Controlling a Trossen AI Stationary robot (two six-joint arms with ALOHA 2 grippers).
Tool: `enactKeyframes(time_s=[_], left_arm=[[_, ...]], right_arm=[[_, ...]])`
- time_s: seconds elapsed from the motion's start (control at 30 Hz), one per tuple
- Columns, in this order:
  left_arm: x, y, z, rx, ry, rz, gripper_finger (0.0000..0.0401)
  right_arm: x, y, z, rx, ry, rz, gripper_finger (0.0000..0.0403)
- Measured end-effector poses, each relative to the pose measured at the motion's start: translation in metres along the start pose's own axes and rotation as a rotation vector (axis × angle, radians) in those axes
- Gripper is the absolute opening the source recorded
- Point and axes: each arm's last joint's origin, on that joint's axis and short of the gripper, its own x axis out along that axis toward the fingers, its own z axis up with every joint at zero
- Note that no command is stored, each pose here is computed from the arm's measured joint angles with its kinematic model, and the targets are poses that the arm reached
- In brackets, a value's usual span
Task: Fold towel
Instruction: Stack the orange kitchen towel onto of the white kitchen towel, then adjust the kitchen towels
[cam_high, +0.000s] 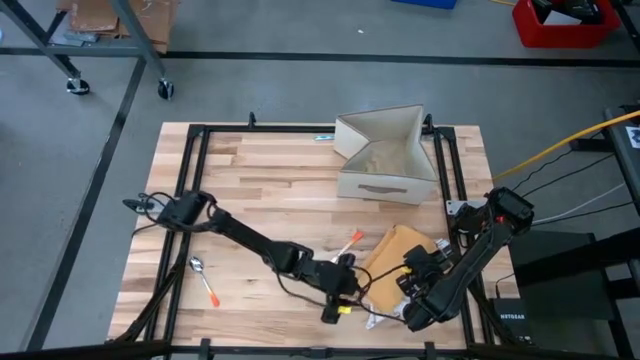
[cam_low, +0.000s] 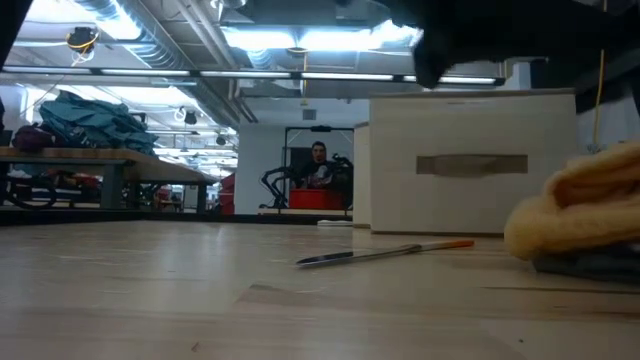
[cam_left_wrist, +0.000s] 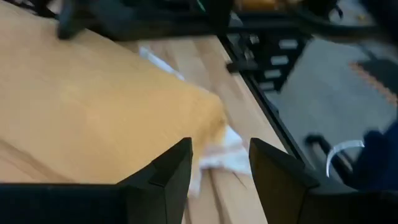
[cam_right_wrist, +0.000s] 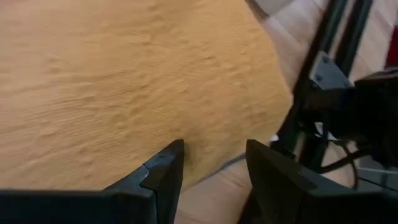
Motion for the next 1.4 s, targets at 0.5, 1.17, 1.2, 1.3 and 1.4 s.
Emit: enactKeyframes(time_s=[0.5, 1.17, 1.2, 1.3, 1.4], left_arm=[[-0.025, -0.016, 0.001, 0.021, 0.184, -0.007, 0.0154], [-0.106, -0.016, 0.021, -0.011, 0.495, 0.047, 0.0154], [-0.109, -0.016, 0.022, -0.023, 0.502, 0.053, 0.0154], [-0.118, -0.019, 0.022, -0.078, 0.537, 0.071, 0.0154], [-0.124, -0.025, 0.022, -0.128, 0.553, 0.088, 0.0154]], right_arm=[[0.065, 0.022, -0.023, 0.085, 0.106, 0.229, 0.0177], [0.050, 0.104, 0.040, 0.481, -0.049, 0.871, 0.0177], [0.051, 0.107, 0.047, 0.461, -0.069, 0.879, 0.0177], [0.052, 0.107, 0.063, 0.390, -0.126, 0.878, 0.0177], [0.043, 0.098, 0.075, 0.342, -0.167, 0.890, 0.0177]])
